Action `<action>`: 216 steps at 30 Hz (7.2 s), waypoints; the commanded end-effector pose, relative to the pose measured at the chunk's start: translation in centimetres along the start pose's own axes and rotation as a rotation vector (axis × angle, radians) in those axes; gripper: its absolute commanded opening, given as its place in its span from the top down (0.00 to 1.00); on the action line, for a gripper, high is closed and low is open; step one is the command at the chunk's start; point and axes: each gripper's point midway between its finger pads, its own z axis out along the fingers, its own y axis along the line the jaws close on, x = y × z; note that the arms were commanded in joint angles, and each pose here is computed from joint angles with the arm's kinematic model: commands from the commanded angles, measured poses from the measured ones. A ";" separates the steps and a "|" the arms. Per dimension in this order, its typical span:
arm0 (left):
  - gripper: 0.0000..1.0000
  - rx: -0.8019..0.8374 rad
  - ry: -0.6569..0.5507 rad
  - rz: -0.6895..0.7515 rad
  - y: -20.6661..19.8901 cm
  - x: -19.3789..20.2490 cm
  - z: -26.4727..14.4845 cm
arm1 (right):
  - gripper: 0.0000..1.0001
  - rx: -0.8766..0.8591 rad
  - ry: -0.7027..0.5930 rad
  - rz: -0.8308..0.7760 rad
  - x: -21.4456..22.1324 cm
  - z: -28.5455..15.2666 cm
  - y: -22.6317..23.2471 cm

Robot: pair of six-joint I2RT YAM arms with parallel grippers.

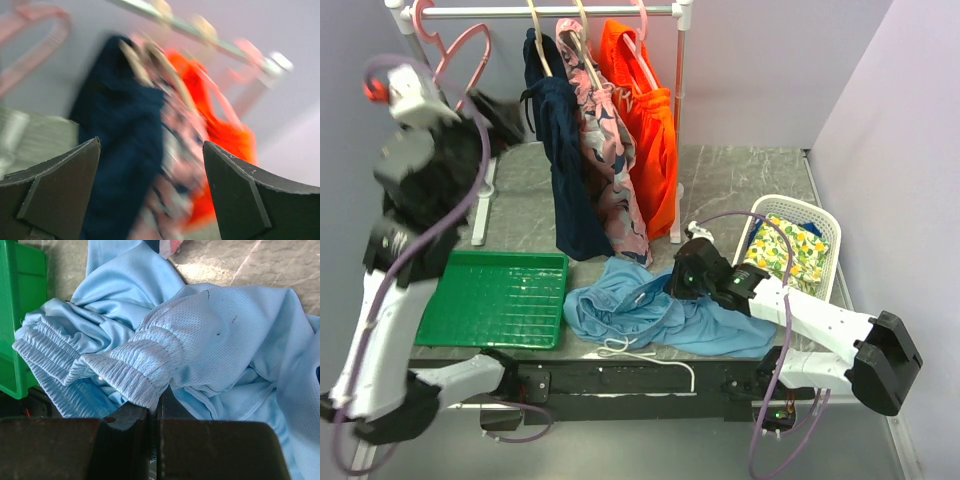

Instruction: Place the shorts on the hanger

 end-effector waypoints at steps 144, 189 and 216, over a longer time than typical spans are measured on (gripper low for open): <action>0.99 0.744 0.601 0.170 -2.5 15.0 -17.1 | 1.00 0.105 -0.121 -0.021 -0.2 -3.0 -2.6; 0.99 0.765 1.006 0.284 1.0 25.9 -24.2 | 1.00 0.298 -0.209 -0.012 -4.2 -4.9 -3.2; 0.99 0.759 0.556 0.026 -5.9 34.6 -21.0 | 0.28 0.028 -0.108 -0.089 -1.9 -6.8 6.6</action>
